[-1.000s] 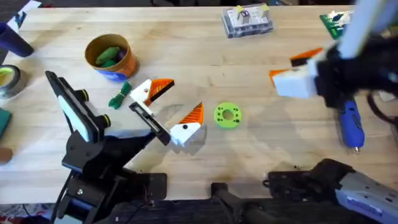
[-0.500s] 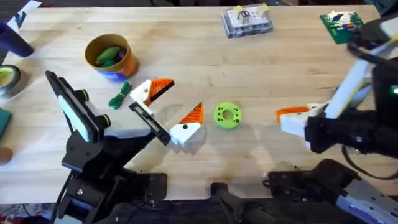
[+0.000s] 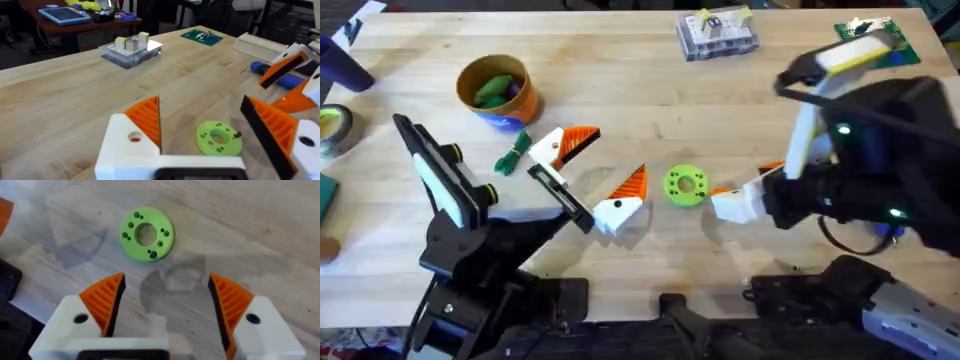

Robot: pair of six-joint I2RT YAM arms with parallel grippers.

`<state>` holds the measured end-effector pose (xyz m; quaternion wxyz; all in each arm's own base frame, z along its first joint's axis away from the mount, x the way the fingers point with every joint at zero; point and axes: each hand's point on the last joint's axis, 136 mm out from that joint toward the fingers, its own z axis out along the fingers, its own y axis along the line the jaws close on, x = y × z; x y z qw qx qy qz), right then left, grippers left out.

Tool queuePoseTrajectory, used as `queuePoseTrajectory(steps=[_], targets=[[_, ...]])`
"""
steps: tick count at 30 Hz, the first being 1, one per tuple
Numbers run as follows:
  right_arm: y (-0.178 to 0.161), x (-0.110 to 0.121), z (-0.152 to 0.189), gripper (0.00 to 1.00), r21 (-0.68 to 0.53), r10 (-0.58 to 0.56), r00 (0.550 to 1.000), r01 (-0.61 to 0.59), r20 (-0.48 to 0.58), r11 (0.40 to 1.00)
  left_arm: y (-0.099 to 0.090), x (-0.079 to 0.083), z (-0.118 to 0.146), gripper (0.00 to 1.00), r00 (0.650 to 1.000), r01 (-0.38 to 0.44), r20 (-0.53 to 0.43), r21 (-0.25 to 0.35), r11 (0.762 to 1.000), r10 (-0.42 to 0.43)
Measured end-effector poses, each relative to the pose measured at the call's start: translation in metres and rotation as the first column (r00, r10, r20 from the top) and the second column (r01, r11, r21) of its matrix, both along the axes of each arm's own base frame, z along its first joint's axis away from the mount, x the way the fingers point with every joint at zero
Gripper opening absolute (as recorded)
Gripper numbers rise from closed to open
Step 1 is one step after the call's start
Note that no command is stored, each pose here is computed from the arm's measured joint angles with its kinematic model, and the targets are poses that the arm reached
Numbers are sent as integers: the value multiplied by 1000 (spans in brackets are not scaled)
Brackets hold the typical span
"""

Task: Pick up the gripper from the table and insert it into the empty holder that is missing its gripper. Then pick up a screw, insert it into the mounting hole, and use the screwdriver to tighten it. Finally, clean up the table by picking up the vegetable and placing it into the bucket.

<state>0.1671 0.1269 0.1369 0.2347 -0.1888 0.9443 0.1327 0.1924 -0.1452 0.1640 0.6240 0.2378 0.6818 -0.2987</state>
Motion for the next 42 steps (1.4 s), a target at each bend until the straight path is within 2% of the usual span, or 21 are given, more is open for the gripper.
queuePoseTrajectory(steps=[4, 12, 14, 18, 19, 30, 31, 33, 34, 42], targets=[[16, 7, -16, 982, -37, 54, 998, -55, -41, 998, 0, 0, 0, 982, 1000, 0, 0, 0, 1000, 0], [38, 10, -52, 791, -110, 129, 982, -144, -139, 983, 0, 0, 0, 982, 1000, 0, 0, 0, 1000, 0], [38, 9, -60, 711, -130, 132, 977, -154, -167, 979, 0, 0, 0, 982, 1000, 0, 0, 0, 1000, 0], [42, 14, -70, 401, -140, 127, 975, -154, -184, 978, 0, 0, 0, 982, 1000, 0, 0, 0, 1000, 0], [44, 15, -71, 356, -138, 127, 975, -153, -182, 979, 0, 0, 0, 982, 1000, 0, 0, 0, 1000, 0], [46, 18, -84, 326, -155, 124, 970, -158, -207, 975, 0, 0, 0, 982, 1000, 0, 0, 0, 1000, 0], [46, 19, -84, 266, -157, 125, 970, -159, -207, 975, 0, 0, 0, 982, 1000, 0, 0, 0, 1000, 0], [47, 19, -85, 50, -155, 123, 971, -156, -207, 975, 0, 0, 0, 982, 1000, 0, 0, 0, 1000, 0], [47, 19, -85, 17, -154, 121, 971, -155, -208, 976, 0, 0, 0, 982, 1000, 0, 0, 0, 1000, 0], [47, 20, -85, 7, -156, 117, 971, -151, -207, 976, 0, 0, 0, 982, 1000, 0, 0, 0, 1000, 0]])
